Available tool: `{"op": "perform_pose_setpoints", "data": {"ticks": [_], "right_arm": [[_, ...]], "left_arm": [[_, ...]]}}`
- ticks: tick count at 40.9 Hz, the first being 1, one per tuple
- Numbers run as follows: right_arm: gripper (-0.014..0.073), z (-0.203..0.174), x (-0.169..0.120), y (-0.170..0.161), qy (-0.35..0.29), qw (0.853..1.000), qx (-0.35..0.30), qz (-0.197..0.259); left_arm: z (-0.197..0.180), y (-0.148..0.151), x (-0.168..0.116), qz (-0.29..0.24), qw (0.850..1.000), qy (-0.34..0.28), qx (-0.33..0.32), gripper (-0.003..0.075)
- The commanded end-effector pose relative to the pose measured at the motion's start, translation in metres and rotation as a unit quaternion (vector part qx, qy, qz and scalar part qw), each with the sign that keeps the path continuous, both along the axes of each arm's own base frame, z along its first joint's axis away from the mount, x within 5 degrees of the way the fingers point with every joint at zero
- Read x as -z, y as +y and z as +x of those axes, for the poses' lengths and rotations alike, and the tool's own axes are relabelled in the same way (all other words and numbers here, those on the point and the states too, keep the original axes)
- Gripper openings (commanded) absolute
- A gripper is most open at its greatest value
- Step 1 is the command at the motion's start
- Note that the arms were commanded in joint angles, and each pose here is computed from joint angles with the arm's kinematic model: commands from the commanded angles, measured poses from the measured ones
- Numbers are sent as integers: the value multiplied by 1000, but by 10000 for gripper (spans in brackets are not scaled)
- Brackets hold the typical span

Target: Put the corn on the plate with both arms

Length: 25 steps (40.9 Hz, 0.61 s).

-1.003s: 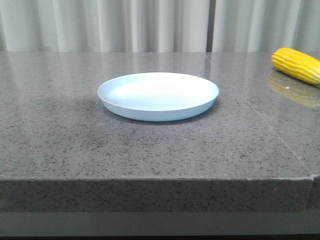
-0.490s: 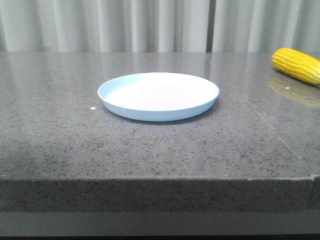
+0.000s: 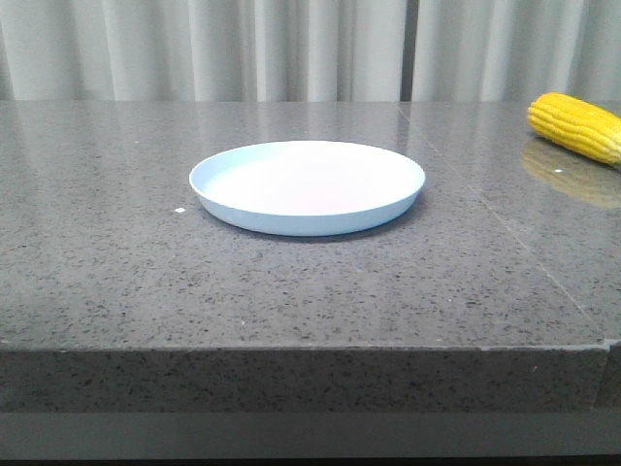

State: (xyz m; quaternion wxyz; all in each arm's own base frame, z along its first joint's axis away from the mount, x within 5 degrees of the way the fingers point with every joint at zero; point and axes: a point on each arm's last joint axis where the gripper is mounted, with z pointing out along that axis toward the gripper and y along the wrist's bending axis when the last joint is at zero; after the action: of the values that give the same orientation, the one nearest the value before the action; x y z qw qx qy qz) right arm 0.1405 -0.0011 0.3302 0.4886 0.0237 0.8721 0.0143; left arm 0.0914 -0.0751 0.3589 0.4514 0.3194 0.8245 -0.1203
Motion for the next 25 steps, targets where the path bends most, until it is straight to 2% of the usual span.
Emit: {"op": "perform_pose_setpoints", "data": {"ticks": [1,9,16,25], "right_arm": [[613,5,-14,-1,-54,999,1,-6],[615,16,-23,-1,-54,999,1,-7],[616,49,-36,-2,-4,1000,-4,-12],[616,112,-43,-4,79,997,-6,-20]], "left_arm": [[1,-2,-14,-35,999,-37,7,440],[1,-2,-14,-35,999,-37,7,440],[1,-2,-14,-35,999,-37,7,440],[1,-2,-14,-35,999,-37,7,440]]}}
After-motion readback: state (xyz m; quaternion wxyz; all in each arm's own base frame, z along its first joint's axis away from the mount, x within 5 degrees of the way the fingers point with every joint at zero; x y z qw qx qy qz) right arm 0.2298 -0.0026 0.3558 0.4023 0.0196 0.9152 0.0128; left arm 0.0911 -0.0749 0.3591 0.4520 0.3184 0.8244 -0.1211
